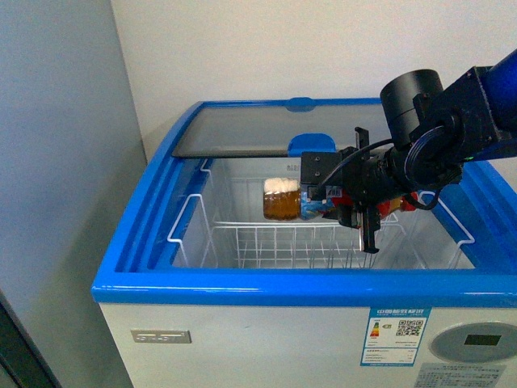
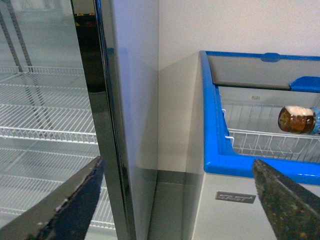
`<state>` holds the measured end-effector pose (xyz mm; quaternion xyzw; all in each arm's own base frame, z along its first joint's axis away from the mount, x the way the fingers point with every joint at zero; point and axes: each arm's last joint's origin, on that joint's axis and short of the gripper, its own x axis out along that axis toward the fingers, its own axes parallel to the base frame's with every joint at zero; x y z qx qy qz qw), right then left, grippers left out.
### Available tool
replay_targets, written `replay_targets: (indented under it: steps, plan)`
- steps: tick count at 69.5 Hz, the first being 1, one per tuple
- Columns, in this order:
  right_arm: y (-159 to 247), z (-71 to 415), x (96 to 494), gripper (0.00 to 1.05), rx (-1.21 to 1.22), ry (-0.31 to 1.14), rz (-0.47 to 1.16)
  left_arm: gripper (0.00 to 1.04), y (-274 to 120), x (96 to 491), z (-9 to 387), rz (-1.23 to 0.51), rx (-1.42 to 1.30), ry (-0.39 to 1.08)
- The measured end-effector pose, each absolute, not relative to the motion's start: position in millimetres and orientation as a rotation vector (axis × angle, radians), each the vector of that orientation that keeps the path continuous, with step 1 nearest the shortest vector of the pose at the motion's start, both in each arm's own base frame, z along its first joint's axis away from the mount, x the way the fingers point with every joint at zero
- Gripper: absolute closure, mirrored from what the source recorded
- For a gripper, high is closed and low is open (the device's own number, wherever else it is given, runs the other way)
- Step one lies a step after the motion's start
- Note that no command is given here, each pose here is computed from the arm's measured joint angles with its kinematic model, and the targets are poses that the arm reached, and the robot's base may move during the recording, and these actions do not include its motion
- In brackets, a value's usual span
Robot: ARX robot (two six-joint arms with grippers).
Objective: Put drink in fridge
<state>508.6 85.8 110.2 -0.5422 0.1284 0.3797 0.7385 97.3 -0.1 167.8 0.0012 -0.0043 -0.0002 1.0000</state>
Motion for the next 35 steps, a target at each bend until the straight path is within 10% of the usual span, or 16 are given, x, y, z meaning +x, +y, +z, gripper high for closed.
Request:
replay_targets:
  steps: [35]
  plan:
    - [95,49,529,0.66,-1.198,0.326,0.843,0.08,0,97,168,0.000,0.002,-0.009]
